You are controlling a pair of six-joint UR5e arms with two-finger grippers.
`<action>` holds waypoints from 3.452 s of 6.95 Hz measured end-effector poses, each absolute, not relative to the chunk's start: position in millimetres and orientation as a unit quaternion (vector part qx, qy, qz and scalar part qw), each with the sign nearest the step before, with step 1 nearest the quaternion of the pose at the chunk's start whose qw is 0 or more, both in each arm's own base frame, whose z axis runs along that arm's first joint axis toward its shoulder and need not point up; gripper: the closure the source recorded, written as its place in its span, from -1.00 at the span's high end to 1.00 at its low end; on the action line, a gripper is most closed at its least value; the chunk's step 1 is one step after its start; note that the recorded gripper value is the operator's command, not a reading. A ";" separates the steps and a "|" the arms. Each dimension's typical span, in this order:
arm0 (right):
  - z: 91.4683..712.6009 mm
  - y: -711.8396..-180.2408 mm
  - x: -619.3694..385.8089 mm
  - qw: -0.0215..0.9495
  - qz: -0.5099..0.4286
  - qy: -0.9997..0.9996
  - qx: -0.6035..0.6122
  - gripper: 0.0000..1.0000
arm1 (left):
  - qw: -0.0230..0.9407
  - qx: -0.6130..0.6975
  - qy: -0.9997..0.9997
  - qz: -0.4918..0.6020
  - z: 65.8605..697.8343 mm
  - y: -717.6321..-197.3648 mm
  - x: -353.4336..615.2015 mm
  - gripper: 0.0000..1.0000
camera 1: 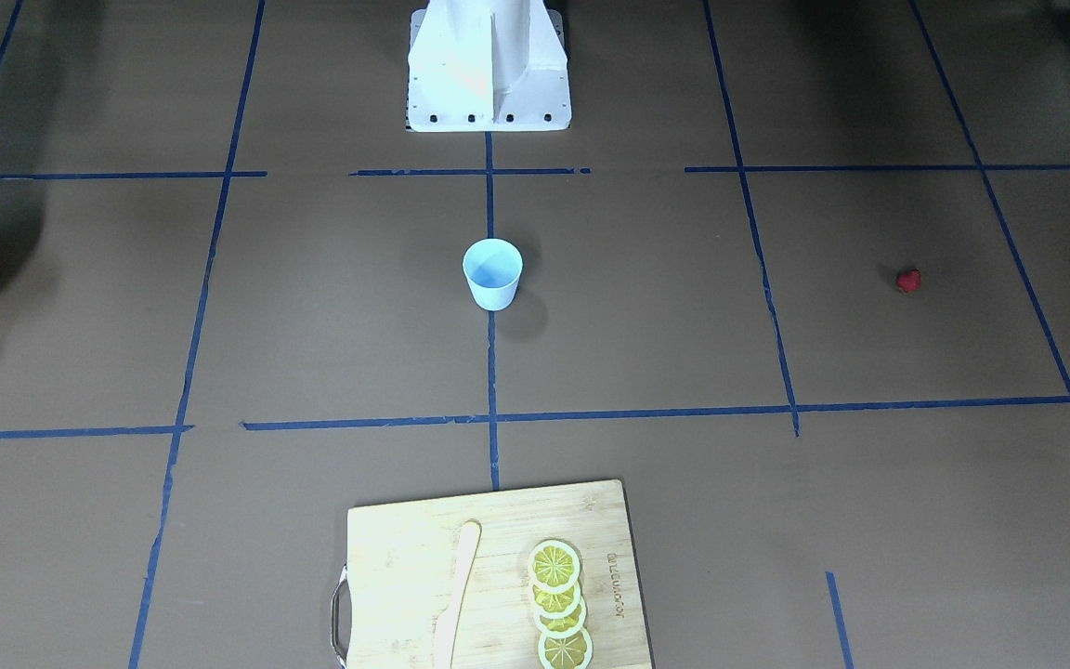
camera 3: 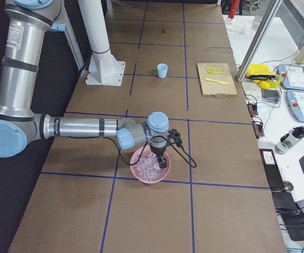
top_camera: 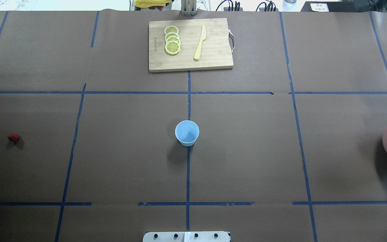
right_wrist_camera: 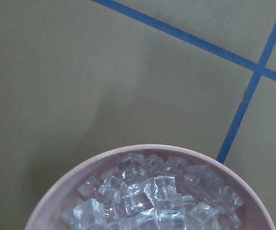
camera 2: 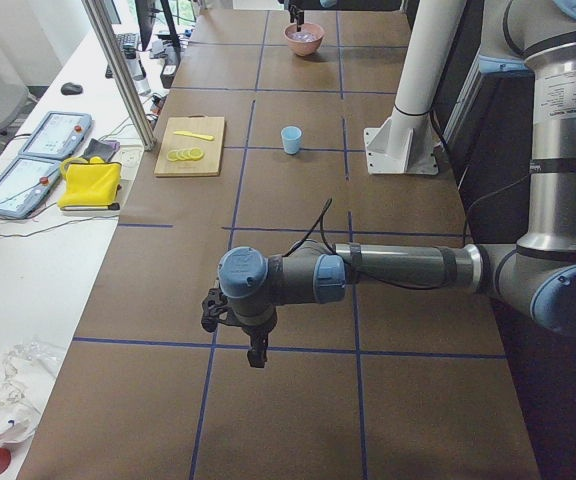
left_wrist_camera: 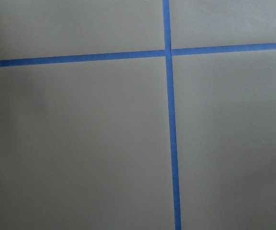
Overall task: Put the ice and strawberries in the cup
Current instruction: 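Lower the right gripper into the pink bowl and grasp an ice cube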
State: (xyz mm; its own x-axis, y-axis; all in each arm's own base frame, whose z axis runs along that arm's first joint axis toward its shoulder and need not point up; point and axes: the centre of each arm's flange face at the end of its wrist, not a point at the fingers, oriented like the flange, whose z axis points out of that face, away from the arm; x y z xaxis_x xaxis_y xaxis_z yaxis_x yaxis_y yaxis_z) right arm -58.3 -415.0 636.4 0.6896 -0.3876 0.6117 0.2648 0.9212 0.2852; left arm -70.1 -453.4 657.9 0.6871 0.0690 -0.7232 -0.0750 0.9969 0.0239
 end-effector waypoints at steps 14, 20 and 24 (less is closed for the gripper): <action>659.4 -414.7 -76.8 0.930 -0.205 -0.295 0.077 0.38 | 0.918 -0.005 0.394 0.039 659.1 -452.1 -70.0 1.00; 659.5 -410.3 -83.3 0.928 -0.214 -0.298 0.073 -0.67 | 0.918 -0.005 0.394 0.039 659.3 -451.9 -69.9 1.00; 640.8 -412.5 -72.1 0.926 -0.204 -0.304 0.089 -0.98 | 0.918 -0.006 0.394 0.039 660.4 -450.8 -69.7 1.00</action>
State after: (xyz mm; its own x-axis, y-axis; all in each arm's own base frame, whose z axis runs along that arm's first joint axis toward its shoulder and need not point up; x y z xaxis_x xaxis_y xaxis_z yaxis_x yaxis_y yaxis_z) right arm -72.1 -412.5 640.8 0.7322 -0.4325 0.5262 0.3249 0.9007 0.2884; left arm -69.7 -450.8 660.4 0.6870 0.0657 -0.7237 -0.0758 0.9970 0.0186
